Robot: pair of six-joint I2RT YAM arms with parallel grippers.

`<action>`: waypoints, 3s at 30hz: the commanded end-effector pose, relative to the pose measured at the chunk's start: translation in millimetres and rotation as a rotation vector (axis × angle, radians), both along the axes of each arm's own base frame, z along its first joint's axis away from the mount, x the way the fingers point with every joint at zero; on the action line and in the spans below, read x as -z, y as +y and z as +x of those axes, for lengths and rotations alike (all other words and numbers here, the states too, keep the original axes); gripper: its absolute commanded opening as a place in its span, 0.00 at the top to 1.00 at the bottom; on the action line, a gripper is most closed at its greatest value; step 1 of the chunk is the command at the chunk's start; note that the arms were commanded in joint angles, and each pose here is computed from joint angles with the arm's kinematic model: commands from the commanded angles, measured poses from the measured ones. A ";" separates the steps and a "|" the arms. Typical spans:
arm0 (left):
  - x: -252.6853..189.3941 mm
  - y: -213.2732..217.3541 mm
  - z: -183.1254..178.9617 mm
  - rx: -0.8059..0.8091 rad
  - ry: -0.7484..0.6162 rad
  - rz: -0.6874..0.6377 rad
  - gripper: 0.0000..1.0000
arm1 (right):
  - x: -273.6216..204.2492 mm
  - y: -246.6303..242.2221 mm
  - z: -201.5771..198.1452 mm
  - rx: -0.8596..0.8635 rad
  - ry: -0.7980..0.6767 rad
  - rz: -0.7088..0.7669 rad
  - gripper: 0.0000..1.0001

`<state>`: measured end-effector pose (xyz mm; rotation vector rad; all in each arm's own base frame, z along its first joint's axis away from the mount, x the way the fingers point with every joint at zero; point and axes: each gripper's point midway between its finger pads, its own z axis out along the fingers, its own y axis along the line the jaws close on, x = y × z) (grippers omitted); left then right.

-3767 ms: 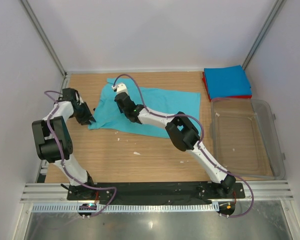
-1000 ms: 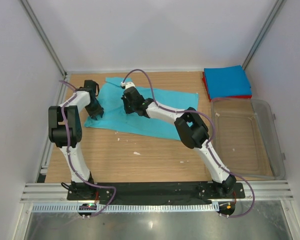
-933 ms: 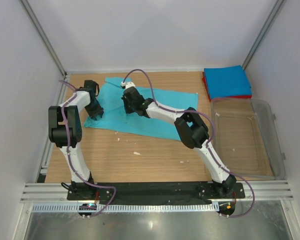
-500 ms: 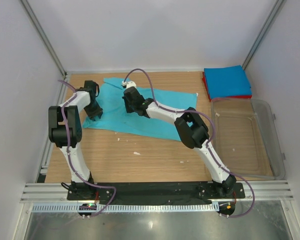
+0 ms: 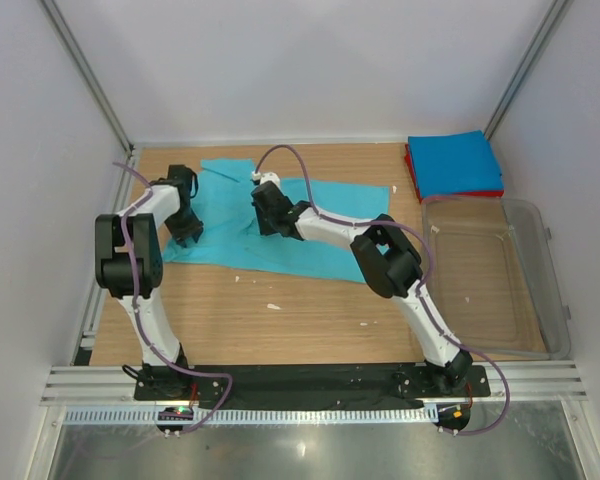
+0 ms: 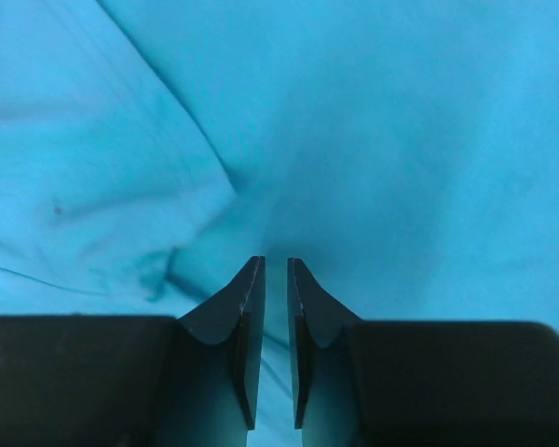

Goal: Fold and stack the t-shirts
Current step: Fold the tshirt

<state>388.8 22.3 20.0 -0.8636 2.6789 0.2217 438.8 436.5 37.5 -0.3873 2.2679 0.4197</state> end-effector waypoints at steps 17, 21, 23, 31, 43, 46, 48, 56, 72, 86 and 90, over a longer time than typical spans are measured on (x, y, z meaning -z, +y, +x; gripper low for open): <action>-10.4 19.9 -47.8 -0.039 0.058 0.098 0.62 | -31.9 -196.9 -114.7 0.420 0.138 -0.157 0.86; -13.8 24.7 -49.5 -0.037 0.064 0.123 0.62 | -27.6 -227.8 -118.6 0.467 0.140 -0.193 0.87; -16.8 27.8 -51.1 -0.033 0.070 0.135 0.63 | -16.2 -238.3 -125.7 0.471 0.160 -0.231 0.87; -30.6 45.2 -65.3 -0.072 0.073 0.189 0.62 | 10.4 -267.7 -157.0 0.502 0.209 -0.294 0.87; -19.9 53.9 -112.9 -0.120 0.170 0.210 0.63 | 4.9 -280.6 -189.8 0.480 0.222 -0.222 0.87; -15.2 57.4 -122.7 -0.143 0.195 0.201 0.64 | 2.2 -282.1 -190.7 0.483 0.217 -0.219 0.87; -14.8 57.3 -127.5 -0.147 0.199 0.197 0.64 | 3.2 -284.6 -192.5 0.488 0.222 -0.229 0.87; -79.3 43.1 -97.5 -0.093 -0.017 0.108 0.60 | -31.3 -269.1 -189.4 0.422 0.200 -0.154 0.82; -119.8 46.5 101.8 0.184 -0.437 -0.119 0.53 | -151.0 -266.5 -5.8 0.313 -0.016 0.036 0.58; -29.9 69.3 202.1 0.220 -0.442 -0.209 0.58 | -89.1 -291.2 47.0 0.229 0.089 -0.007 0.52; -24.8 71.9 216.5 0.224 -0.459 -0.209 0.59 | -80.1 -302.1 61.2 0.218 0.097 0.003 0.51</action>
